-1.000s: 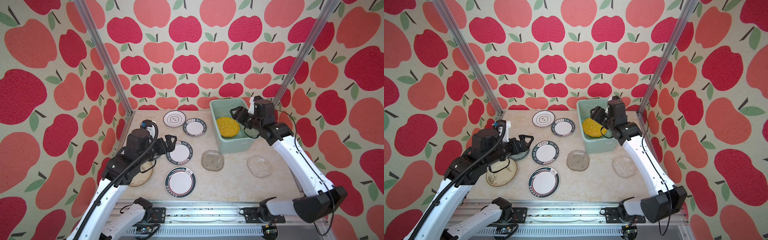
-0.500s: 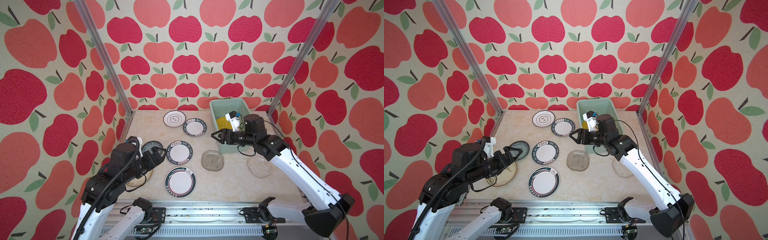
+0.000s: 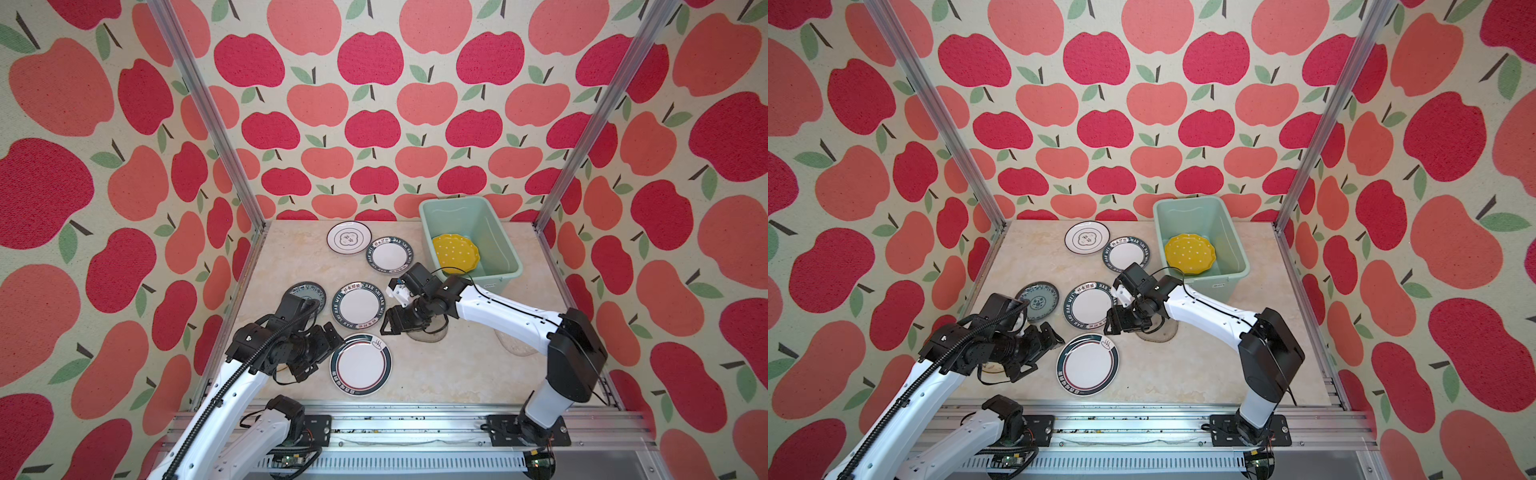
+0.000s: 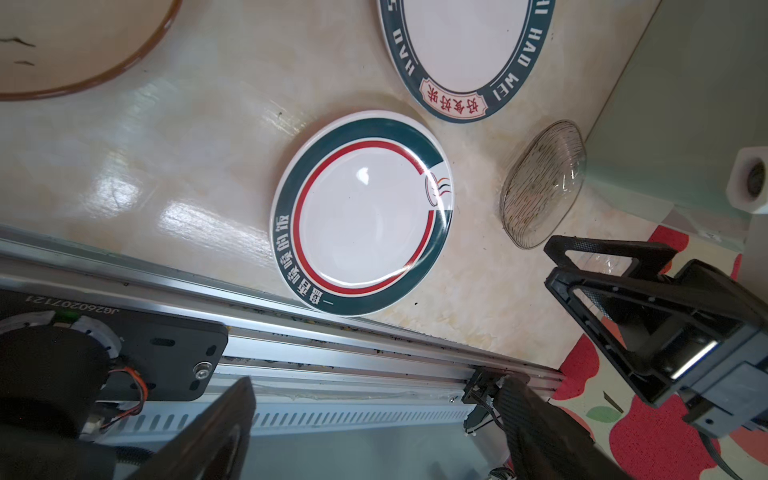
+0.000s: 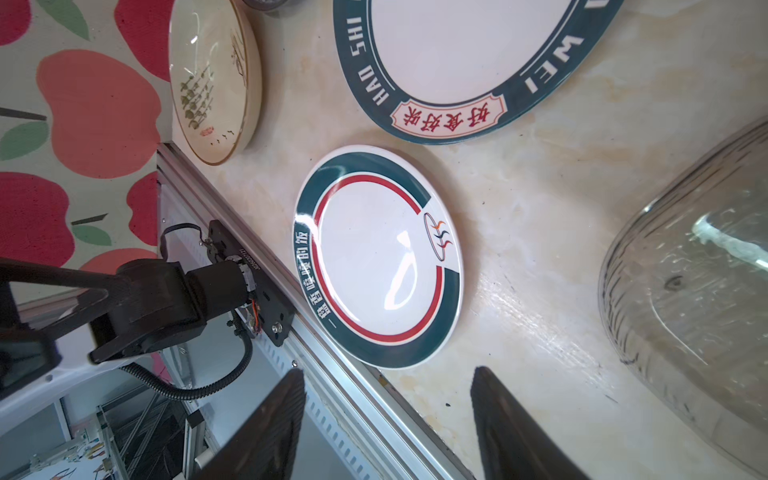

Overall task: Place the plates into the plastic bin on the countertop
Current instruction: 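Move both grippers toward the white plate with green and red rim, then grip the green-and-red-rimmed plate's edge with both grippers from either side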

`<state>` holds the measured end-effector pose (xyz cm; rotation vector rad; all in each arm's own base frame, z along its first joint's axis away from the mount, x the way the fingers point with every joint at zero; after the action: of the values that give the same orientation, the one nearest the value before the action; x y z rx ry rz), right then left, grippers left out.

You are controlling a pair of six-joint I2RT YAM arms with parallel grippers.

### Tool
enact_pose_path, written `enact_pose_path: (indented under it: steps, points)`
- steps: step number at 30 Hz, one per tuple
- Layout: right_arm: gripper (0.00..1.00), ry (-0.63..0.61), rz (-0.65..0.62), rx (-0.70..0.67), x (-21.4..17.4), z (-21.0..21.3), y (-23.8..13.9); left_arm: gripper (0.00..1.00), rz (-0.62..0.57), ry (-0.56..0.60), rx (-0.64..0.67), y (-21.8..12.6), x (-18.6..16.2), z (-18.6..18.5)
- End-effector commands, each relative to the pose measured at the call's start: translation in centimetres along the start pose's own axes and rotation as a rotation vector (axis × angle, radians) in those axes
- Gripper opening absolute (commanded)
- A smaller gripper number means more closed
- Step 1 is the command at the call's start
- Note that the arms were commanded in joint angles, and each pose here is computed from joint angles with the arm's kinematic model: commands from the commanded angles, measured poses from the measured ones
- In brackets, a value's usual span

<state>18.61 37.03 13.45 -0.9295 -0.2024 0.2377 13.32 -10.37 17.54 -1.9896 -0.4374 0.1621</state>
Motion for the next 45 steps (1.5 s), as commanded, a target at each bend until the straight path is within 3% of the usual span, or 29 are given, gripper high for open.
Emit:
enact_pose_path:
  steps: [1,17,27,37,45]
  points:
    - [0.66,0.035,0.062,-0.024,0.4,-0.3,1.9,0.94,-0.002,-0.085,-0.007,1.6,0.4,0.3]
    - [0.61,0.169,0.258,-0.067,-0.3,-3.3,8.5,0.94,0.148,-0.104,0.161,6.9,-0.7,3.6]
    - [0.44,0.193,0.281,-0.062,-0.6,-3.8,9.0,0.94,0.181,-0.144,0.148,9.1,-0.8,3.7]
    - [0.44,0.196,0.286,-0.057,-0.7,-3.8,9.1,0.93,0.211,-0.155,0.16,10.8,-0.4,3.7]
    - [0.44,0.2,0.267,0.008,-0.4,-3.3,8.6,0.83,0.213,-0.15,0.147,11.5,-0.2,3.5]
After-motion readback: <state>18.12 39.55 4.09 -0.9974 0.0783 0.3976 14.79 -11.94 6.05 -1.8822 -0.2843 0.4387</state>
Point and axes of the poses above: each gripper's point midway between its finger pads, its own y axis out along the fingers, its own z axis along the line the jaws close on, x = y × z, the point moved 1 cm from there along -y, back along the fingers, and after that the axes turned 11 degrees about y, right-handed, at the moved point
